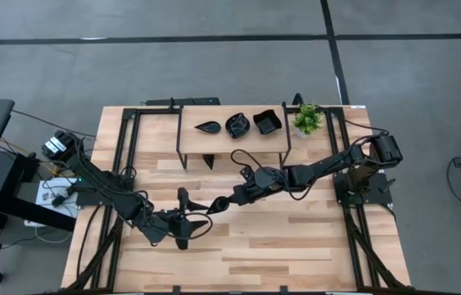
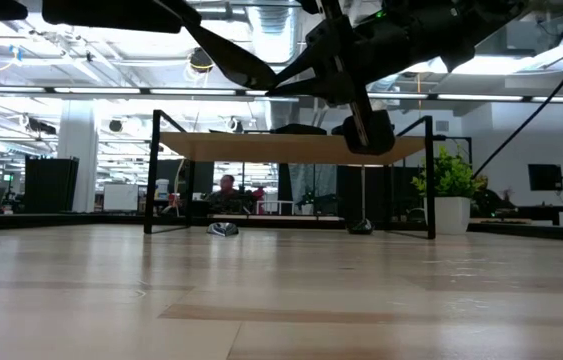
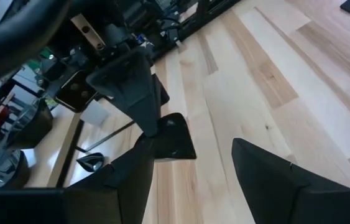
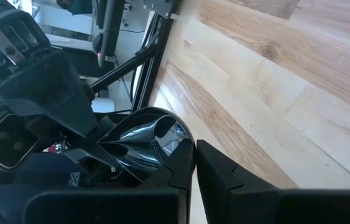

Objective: Pick & Place Mini shaped plates
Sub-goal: Stack the black drop shaped plate on the black drop shaped plate on the shelf

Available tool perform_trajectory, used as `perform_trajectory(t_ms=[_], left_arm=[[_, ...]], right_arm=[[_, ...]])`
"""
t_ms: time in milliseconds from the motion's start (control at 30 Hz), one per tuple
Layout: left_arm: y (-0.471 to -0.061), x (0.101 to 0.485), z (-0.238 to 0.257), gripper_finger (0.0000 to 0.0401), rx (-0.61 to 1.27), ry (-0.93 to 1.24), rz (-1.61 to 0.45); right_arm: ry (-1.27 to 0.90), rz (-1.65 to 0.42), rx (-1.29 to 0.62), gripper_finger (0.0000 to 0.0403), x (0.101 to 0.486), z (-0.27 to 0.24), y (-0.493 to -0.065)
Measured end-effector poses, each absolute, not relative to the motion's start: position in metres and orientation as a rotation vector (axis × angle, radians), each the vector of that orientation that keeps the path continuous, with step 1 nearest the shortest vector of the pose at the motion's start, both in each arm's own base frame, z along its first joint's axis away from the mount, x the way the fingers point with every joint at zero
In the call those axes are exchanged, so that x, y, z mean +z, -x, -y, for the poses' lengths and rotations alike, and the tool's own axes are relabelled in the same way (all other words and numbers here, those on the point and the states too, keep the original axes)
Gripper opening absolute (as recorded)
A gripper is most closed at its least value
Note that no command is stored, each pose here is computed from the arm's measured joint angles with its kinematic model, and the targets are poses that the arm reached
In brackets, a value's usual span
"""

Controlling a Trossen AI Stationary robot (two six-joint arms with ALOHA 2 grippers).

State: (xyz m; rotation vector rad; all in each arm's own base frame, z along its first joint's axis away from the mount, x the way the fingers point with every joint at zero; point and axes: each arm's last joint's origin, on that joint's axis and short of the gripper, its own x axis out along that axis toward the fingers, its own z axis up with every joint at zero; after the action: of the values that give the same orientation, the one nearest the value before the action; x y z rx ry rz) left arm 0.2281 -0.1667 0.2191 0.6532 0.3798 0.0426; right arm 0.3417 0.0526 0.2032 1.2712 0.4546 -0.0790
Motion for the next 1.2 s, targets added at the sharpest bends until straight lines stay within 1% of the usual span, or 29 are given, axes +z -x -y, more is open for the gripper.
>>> perform_trajectory(t_ms=[333, 533, 767, 967, 1200], left_arm=[[-0.23, 0.223, 0.168, 0.0206, 0.048, -0.622, -0.345], [-0.235, 0.222, 0.161, 0.0201, 0.023, -0.602, -0.355], [-0.243, 0.222, 0.15, 0.0191, 0.059, -0.592, -0.37], [-0.248, 0.222, 0.143, 0.018, 0.033, -0.574, -0.379], [-0.247, 0.222, 0.146, 0.0162, 0.009, -0.571, -0.374]], right_arm=[[-1.285, -0.438, -0.103, 0.0013, 0.203, -0.045, -0.343], [-1.303, -0.425, -0.11, 0.0013, 0.204, -0.041, -0.344], [-1.305, -0.425, -0.109, 0.0013, 0.204, -0.041, -0.344], [-1.305, -0.424, -0.108, 0.0014, 0.204, -0.042, -0.344], [-1.305, -0.424, -0.107, 0.0013, 0.204, -0.042, -0.344]])
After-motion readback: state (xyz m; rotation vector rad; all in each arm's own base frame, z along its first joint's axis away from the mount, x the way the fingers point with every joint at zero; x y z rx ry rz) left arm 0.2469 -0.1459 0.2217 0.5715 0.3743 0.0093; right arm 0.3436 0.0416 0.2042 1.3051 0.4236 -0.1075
